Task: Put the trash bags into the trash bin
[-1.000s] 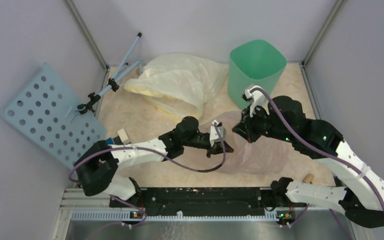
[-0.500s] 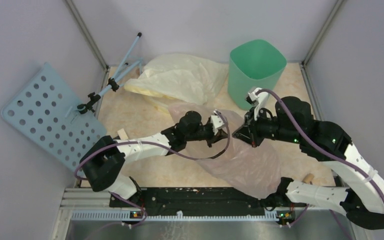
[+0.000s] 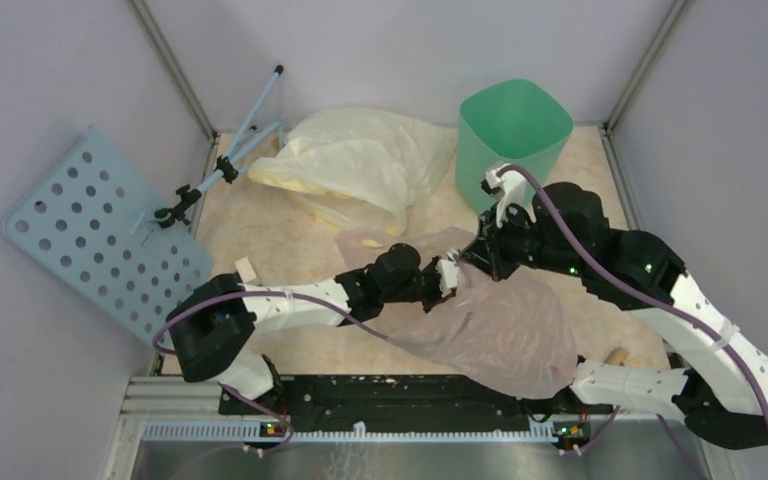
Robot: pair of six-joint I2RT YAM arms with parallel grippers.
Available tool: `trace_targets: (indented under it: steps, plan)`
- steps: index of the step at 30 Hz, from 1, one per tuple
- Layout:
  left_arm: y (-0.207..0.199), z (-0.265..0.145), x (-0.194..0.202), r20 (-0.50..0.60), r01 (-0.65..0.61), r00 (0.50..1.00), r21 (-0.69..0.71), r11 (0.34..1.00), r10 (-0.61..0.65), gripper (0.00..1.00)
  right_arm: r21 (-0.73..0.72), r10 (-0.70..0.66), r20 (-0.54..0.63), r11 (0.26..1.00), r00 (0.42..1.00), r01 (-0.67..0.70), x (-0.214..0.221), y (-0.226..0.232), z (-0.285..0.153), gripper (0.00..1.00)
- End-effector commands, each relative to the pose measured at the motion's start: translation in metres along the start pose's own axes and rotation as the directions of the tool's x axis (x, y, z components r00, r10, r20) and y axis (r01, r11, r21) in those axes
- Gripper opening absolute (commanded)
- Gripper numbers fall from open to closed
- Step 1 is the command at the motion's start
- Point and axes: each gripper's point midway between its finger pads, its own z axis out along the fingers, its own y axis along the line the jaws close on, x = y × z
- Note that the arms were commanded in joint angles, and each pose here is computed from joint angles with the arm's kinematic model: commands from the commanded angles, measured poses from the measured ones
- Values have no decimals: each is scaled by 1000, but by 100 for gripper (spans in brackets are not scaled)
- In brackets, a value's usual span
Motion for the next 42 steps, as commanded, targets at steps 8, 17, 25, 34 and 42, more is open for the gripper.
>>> trace_targets:
  steps: [8,17,25,34,42]
  plan:
    - [-45,15,-31,85,-82,994,111,990,73,0,-58,16,158,998,987,-7,-56,19,-3,0]
    - [-78,-14,-96,322,-72,947,245,967,-11,0,8,8,148,1000,989,-9,-54,7,8,0]
    - [-107,-12,-85,321,-75,945,409,910,-67,0,-23,24,244,1000,970,-19,-73,13,-2,0]
    - [-117,2,-54,206,1,972,473,881,-112,0,2,27,283,1000,959,-29,-80,8,-11,0]
    - [-97,20,24,-74,134,990,318,938,-117,0,29,13,343,999,939,-24,-97,6,-29,0]
